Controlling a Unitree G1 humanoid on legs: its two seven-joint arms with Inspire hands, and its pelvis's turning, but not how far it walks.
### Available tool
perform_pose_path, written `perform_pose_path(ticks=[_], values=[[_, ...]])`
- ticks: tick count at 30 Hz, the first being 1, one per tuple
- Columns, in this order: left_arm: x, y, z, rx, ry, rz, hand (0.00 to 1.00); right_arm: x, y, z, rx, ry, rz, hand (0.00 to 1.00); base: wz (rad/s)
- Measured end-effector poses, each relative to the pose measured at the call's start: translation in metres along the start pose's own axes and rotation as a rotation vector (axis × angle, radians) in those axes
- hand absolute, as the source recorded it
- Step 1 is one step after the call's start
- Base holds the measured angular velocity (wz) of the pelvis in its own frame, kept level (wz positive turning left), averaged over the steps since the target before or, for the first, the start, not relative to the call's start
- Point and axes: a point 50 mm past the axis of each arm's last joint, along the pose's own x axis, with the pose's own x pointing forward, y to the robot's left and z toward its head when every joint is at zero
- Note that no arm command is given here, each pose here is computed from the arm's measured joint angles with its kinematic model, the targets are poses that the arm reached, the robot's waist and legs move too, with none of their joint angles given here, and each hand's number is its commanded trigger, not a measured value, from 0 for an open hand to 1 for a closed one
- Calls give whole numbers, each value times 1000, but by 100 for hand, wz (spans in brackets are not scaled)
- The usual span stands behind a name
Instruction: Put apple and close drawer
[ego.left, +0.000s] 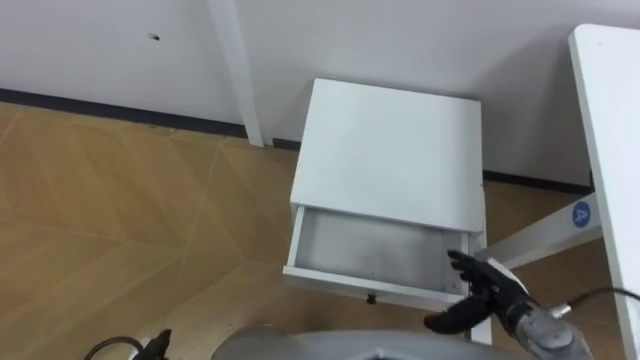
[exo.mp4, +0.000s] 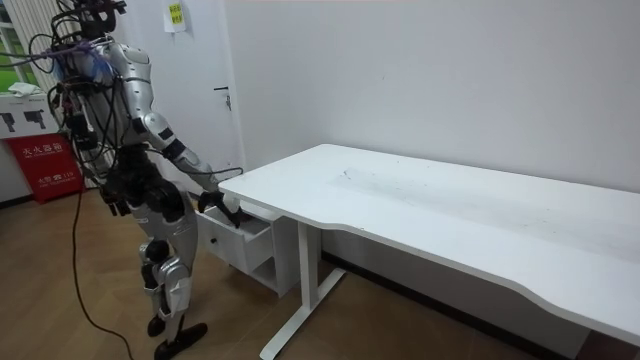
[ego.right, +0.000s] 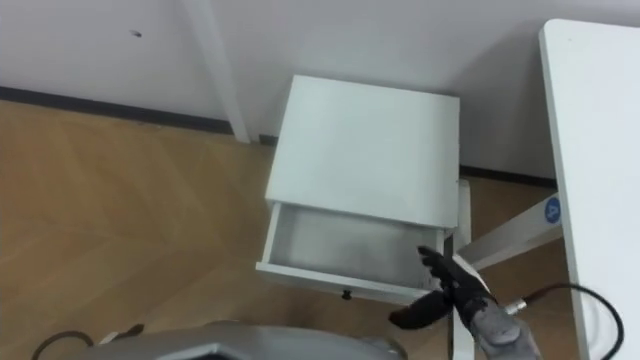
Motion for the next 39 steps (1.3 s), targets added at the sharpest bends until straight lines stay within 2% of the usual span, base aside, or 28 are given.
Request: perform_pose_path(ticks=[6, 11, 16, 18, 26, 29, 31, 33, 39], values=[[0, 2, -3, -23, 20, 10, 0, -5, 5, -30, -37, 147, -6, 0, 0], [5, 5, 10, -25, 7, -2, 0, -8, 0, -46, 28, 245, -56, 0, 8], [9, 14, 26, -32, -1, 3, 0, -12, 4, -63, 125, 344, -52, 0, 3], [9, 17, 22, -38, 14, 12, 0, -16, 8, -73, 222, 383, -51, 0, -19], [7, 14, 8, -54, 101, 3, 0, -36, 24, -106, 408, 519, -72, 0, -9], [6, 11, 2, -57, 137, -4, 0, -35, 23, -105, 453, 535, -108, 0, -13], [4, 3, -8, -78, 170, -23, 0, -28, 17, -95, 452, 524, -133, 0, -31], [7, 19, 6, -79, 129, 11, 0, -23, 13, -88, 454, 518, -148, 0, 16], [4, 18, -9, -107, 166, 40, 0, -16, 6, -75, 491, 499, -171, 0, -4]])
